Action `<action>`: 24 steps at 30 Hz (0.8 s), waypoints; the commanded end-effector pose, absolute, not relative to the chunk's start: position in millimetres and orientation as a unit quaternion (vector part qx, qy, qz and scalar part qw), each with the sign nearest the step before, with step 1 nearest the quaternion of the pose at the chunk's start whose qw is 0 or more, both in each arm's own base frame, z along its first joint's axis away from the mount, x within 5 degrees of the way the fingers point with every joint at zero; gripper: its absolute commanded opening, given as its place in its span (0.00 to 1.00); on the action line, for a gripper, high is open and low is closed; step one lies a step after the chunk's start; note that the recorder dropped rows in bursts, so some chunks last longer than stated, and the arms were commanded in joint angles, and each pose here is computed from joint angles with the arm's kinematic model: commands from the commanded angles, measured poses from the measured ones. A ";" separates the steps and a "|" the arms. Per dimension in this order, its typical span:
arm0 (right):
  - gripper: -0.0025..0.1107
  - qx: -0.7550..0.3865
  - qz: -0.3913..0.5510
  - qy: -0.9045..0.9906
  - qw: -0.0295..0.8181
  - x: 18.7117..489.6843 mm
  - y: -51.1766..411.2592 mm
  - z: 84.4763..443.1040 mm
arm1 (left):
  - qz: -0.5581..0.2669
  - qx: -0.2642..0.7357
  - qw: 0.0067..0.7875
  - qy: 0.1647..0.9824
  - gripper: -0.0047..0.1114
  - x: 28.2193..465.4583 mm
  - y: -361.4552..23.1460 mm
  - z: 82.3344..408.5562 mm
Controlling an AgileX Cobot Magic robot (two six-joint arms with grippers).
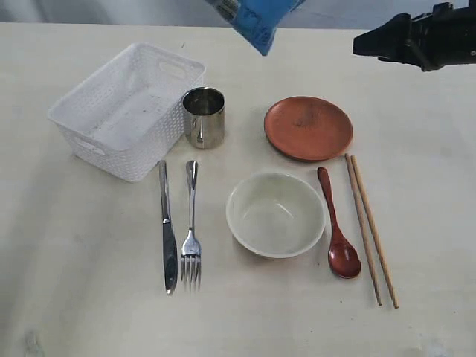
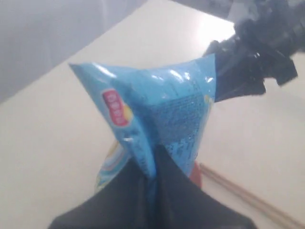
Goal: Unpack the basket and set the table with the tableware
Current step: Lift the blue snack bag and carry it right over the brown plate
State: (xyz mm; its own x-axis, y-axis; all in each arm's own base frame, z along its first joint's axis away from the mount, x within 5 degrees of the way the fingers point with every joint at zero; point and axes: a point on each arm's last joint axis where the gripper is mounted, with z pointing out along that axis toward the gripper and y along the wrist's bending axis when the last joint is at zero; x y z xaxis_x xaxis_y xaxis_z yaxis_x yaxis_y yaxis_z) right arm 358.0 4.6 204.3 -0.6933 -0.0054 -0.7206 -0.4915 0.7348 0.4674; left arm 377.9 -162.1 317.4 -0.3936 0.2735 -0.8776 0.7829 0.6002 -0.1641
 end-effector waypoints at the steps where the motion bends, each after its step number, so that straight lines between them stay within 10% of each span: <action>1: 0.61 -0.107 0.320 0.868 0.365 353.1 -24.4 208.3 | -0.347 0.199 0.393 0.828 0.04 393.1 -179.3 291.2; 24: 0.61 -0.084 0.383 0.843 0.369 344.9 -41.4 216.9 | -0.433 0.000 0.260 0.863 0.04 410.0 -248.3 167.9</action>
